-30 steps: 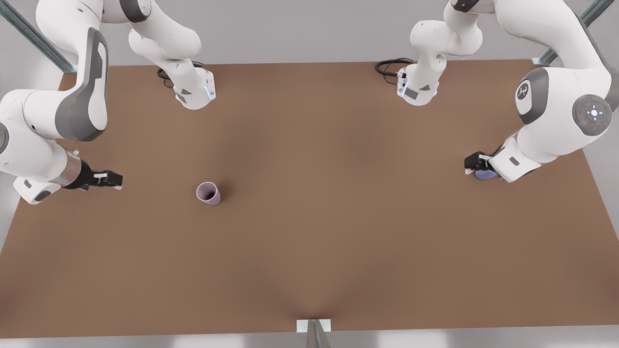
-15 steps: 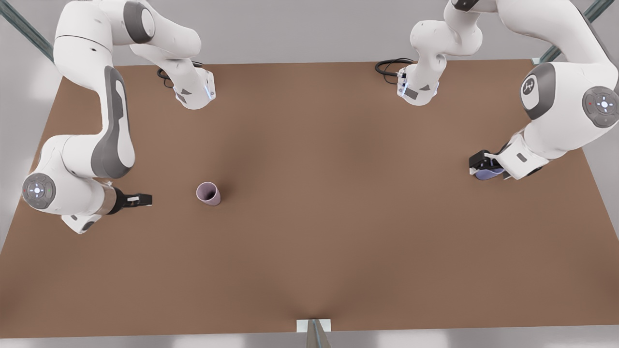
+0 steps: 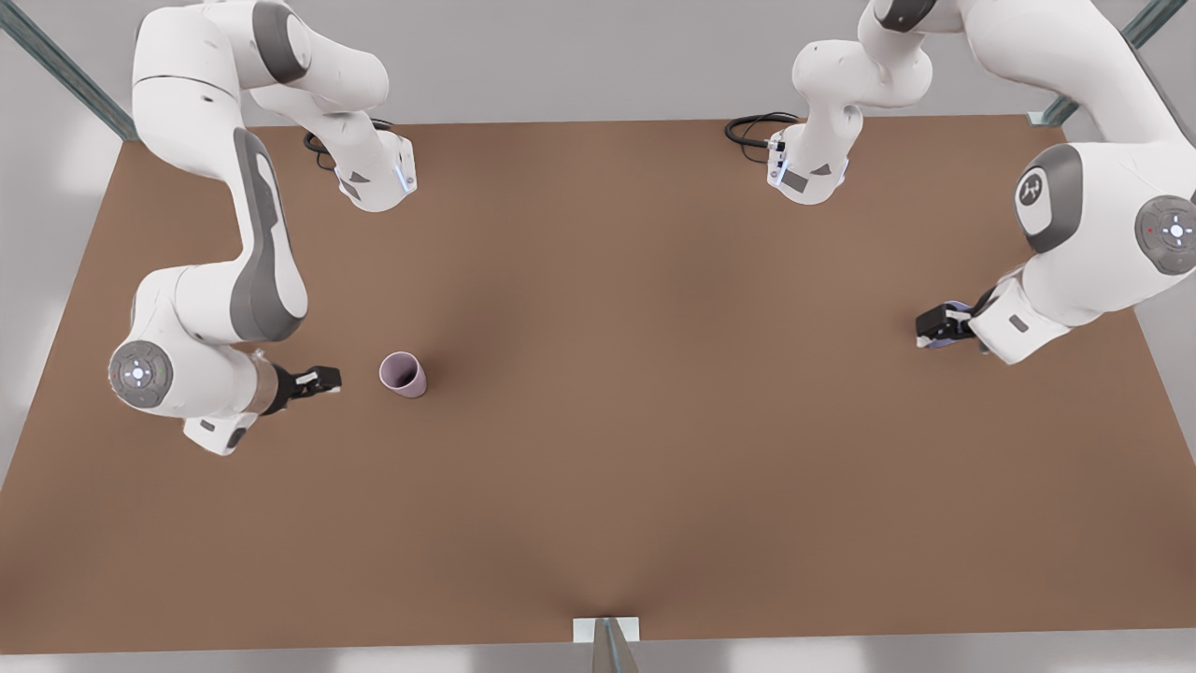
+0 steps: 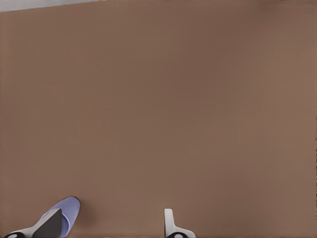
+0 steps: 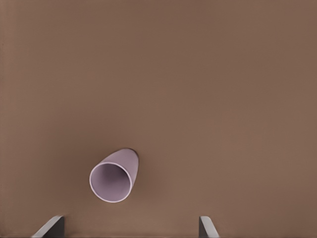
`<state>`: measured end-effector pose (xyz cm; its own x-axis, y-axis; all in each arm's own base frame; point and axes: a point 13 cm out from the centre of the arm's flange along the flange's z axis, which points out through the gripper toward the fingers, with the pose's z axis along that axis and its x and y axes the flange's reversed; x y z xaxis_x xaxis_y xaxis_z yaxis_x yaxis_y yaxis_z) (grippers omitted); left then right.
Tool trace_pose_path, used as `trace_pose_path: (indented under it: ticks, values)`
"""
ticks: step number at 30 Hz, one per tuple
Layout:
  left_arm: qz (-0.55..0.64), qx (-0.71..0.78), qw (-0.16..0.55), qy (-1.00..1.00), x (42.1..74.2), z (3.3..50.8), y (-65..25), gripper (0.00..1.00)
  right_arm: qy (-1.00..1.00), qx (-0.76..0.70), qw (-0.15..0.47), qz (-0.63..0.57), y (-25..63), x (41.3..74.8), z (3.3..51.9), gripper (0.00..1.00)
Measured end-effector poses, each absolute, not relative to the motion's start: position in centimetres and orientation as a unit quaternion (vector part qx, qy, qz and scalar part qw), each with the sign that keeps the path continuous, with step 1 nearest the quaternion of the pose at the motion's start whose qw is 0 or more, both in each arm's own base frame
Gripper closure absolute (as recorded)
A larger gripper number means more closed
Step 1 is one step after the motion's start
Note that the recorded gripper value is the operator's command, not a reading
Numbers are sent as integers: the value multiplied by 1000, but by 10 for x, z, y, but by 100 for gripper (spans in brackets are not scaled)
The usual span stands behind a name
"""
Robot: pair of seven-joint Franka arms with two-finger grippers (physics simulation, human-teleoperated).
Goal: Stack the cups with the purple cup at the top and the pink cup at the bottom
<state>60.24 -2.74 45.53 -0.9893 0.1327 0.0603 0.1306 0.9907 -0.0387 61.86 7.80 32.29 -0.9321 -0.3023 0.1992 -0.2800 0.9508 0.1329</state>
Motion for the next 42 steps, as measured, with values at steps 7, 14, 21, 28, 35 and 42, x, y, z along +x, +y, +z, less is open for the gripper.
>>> trace_pose_path:
  ticks: [7, 14, 21, 28, 35, 42]
  values:
    - [11, -64, 40, -997, 612, 440, -25, 0, -970, 178, 155, -63, 131, 583, 299, 0]
    - [20, -59, 32, -998, 607, 457, -21, 0, -965, 174, 189, -60, 133, 525, 255, 0]
    - [26, -63, 44, -997, 600, 456, -28, 0, -974, 132, 175, -61, 96, 547, 222, 0]
    - [27, -65, 52, -996, 596, 454, -30, 0, -978, 130, 156, -55, 113, 560, 187, 0]
    - [24, -64, 61, -996, 594, 449, -28, 0, -978, 111, 169, -52, 103, 545, 150, 0]
    - [24, -63, 66, -996, 591, 449, -28, 0, -980, 108, 162, -48, 107, 529, 118, 3]
